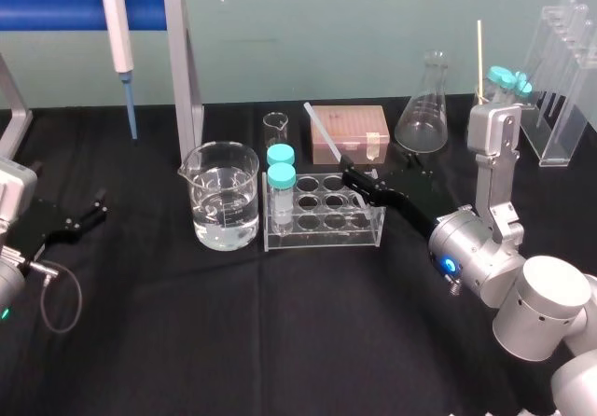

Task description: Pick up the stirring rod with one hand, then place it down.

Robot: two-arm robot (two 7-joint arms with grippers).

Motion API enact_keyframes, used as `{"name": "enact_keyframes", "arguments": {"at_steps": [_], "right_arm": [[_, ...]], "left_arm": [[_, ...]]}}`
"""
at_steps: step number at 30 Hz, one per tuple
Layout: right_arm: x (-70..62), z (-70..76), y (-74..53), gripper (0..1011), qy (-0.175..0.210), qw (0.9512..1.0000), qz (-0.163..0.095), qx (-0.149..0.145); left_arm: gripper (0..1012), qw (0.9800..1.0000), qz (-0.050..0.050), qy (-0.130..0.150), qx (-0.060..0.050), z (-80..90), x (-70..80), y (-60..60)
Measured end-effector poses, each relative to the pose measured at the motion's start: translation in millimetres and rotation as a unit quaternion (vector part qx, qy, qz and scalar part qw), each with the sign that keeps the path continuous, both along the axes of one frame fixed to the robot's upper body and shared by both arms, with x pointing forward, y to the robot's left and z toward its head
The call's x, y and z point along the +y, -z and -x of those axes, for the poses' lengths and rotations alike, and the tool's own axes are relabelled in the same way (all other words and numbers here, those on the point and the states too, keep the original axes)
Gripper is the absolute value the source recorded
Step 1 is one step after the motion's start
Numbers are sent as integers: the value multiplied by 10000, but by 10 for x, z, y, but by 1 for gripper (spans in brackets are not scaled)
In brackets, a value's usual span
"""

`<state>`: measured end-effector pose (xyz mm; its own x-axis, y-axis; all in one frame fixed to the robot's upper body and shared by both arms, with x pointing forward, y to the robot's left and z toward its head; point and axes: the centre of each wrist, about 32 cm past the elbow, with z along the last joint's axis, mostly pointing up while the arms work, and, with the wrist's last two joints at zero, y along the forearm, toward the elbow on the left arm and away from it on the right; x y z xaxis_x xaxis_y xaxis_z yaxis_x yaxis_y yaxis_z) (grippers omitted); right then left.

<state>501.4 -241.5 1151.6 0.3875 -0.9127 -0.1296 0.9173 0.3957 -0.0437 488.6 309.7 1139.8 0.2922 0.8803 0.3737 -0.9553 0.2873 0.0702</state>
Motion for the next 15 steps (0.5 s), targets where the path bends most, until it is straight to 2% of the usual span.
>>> {"name": "enact_keyframes", "arguments": {"at_steps": [15], "right_arm": [[-3,-5,-3,1003,1,10000,-1,-10]], "left_arm": [[1000,10000,0,0,0,0,0,0]]}}
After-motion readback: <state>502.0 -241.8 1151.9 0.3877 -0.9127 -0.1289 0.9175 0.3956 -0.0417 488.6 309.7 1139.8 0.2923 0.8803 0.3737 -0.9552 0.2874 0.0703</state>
